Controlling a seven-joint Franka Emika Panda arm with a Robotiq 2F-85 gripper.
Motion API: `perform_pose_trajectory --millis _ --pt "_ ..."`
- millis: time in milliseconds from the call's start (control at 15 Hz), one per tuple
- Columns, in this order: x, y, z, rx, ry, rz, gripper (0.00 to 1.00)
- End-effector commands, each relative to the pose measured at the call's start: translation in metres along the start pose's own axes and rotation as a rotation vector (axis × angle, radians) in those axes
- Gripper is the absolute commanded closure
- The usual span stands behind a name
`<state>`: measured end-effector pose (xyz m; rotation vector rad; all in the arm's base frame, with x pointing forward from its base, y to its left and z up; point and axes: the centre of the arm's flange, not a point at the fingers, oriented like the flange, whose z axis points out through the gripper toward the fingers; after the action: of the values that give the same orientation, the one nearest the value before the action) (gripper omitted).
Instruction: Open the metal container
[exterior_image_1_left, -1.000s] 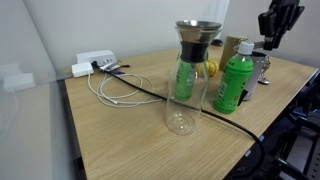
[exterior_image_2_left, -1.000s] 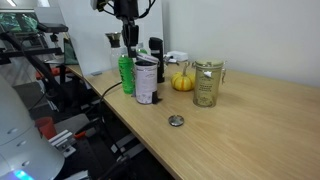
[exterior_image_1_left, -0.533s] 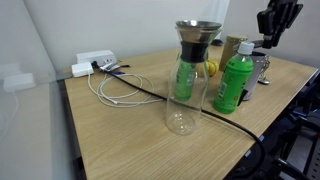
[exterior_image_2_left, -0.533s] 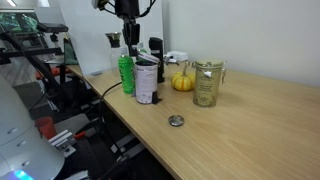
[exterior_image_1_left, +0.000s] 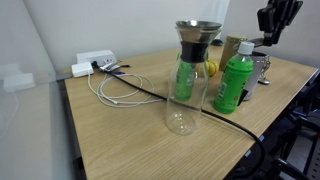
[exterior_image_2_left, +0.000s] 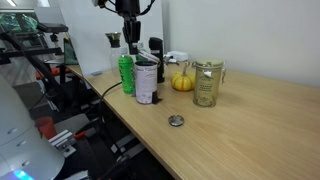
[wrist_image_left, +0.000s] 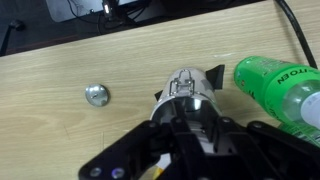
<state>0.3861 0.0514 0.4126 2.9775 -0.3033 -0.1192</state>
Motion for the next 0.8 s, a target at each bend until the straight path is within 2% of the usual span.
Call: perform_pose_trajectory --millis 0,733 --pt "0.009 0.001 -0.005 -0.024 -0.019 -0.019 0.94" --pt "0.021 -0.004 -0.014 -0.031 -0.010 -0.034 0.94"
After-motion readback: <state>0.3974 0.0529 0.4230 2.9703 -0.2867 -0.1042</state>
